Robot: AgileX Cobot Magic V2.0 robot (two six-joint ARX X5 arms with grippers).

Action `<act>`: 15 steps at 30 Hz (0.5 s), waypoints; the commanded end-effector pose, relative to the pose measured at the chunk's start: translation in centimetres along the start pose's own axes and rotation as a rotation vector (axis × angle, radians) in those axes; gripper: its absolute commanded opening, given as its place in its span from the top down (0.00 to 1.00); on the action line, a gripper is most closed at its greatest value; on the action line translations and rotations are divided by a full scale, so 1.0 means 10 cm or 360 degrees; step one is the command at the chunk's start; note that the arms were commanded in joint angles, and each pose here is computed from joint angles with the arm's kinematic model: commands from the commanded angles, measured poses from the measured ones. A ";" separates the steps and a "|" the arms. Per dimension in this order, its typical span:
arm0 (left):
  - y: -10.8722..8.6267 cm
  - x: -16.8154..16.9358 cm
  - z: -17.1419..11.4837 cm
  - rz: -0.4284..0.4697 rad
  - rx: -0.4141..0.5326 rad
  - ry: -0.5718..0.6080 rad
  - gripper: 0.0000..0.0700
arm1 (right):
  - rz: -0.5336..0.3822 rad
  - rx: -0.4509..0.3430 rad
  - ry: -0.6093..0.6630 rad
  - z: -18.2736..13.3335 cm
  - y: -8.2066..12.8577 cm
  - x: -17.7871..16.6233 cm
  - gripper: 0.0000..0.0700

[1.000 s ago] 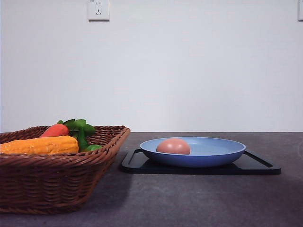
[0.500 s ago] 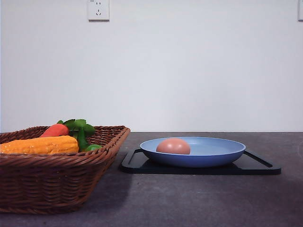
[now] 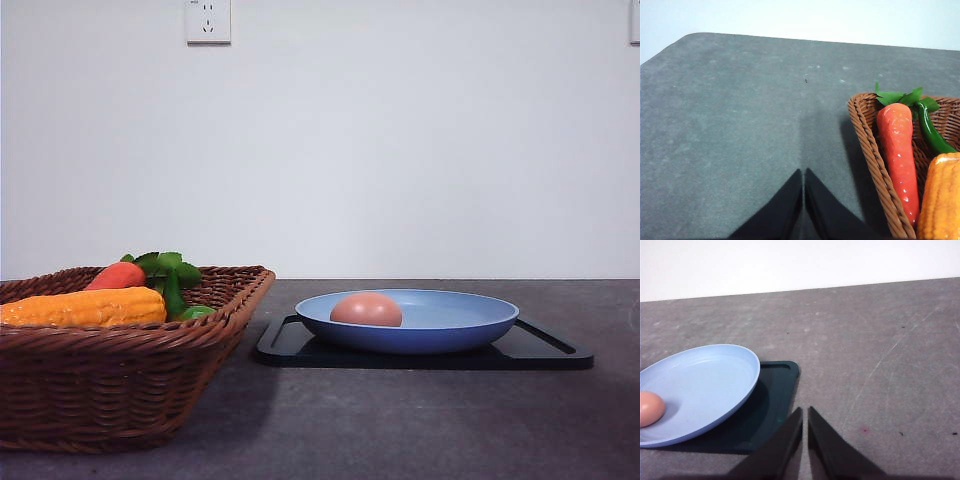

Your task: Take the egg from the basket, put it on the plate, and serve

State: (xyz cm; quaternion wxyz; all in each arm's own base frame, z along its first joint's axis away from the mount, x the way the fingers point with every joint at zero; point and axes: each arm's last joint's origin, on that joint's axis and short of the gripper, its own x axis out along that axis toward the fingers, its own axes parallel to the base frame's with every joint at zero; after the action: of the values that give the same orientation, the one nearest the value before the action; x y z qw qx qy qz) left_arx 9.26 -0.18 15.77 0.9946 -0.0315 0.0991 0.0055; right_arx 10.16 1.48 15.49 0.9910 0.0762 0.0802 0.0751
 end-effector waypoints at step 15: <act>0.01 0.01 -0.05 0.0009 -0.0002 0.0063 1.00 | 0.0004 0.0014 -0.0013 0.00 0.00 0.00 1.00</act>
State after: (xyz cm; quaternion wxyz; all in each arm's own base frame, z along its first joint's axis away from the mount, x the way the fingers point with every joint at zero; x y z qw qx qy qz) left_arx 9.26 -0.18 15.77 0.9946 -0.0315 0.0991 0.0055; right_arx 10.16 1.48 15.49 0.9910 0.0763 0.0803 0.0751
